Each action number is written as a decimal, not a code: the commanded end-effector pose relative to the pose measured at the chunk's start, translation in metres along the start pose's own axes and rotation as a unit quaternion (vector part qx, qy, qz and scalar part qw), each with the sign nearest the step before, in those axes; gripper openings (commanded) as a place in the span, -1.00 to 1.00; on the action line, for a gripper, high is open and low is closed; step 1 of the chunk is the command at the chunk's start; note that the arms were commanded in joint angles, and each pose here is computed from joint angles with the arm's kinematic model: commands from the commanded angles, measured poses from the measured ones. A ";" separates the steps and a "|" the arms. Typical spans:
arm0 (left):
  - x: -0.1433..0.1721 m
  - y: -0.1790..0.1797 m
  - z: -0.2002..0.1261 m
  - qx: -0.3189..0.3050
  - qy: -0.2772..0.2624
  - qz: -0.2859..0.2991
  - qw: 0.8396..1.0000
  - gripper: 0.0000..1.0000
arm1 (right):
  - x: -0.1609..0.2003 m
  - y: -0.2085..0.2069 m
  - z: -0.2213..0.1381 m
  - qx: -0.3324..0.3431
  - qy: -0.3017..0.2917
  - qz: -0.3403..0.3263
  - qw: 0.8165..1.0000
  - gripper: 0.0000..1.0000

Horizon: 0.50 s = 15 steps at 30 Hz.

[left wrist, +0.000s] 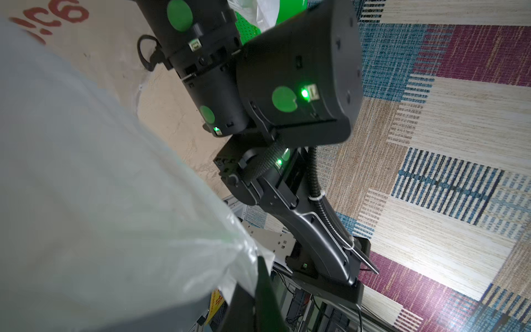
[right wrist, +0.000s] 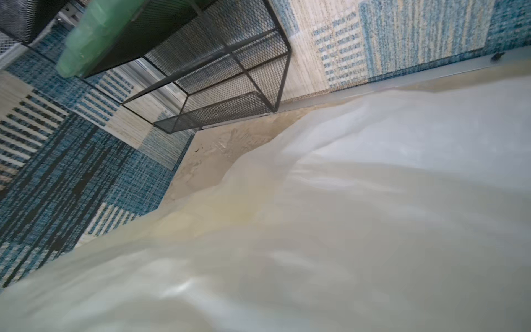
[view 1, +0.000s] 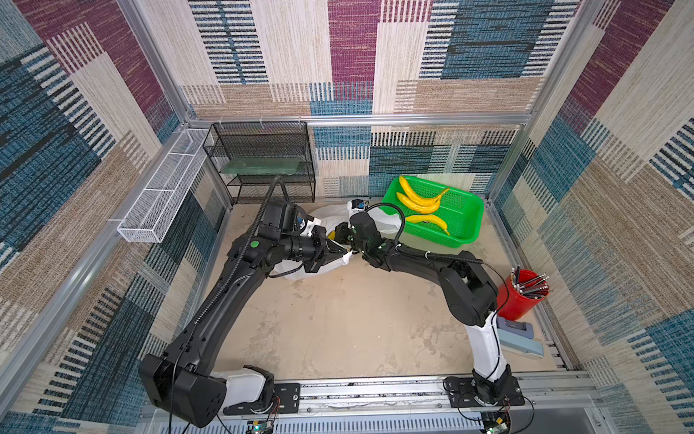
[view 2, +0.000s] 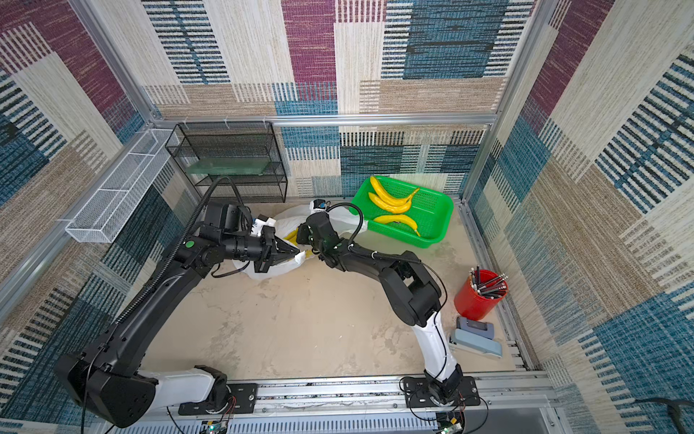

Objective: Place the banana into a plastic bag & tie a knot
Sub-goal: Place the banana into the plastic bag.

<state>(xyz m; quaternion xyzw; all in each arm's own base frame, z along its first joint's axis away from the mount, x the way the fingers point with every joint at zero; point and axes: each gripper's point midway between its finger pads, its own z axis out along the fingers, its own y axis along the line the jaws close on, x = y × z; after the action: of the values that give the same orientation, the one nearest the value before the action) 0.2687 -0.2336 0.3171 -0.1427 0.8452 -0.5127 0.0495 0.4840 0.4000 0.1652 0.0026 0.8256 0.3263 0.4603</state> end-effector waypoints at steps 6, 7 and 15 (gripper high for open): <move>0.009 -0.015 -0.027 0.016 -0.017 0.014 1.000 -1.00 | -0.033 -0.059 0.006 0.110 -0.022 0.025 0.993 0.92; 0.009 -0.015 -0.033 0.016 -0.022 0.012 1.000 -1.00 | -0.036 -0.075 0.002 0.135 -0.019 0.033 0.990 0.94; 0.017 -0.006 -0.071 0.013 -0.039 0.002 0.999 -1.00 | -0.056 -0.161 -0.083 0.351 -0.021 0.062 0.934 0.91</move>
<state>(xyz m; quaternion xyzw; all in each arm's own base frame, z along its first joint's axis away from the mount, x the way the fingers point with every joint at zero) 0.2519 -0.1867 0.3578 -0.1760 0.8283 -0.5227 0.0990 0.5234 0.2625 0.1546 0.1627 0.8693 0.1428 0.4444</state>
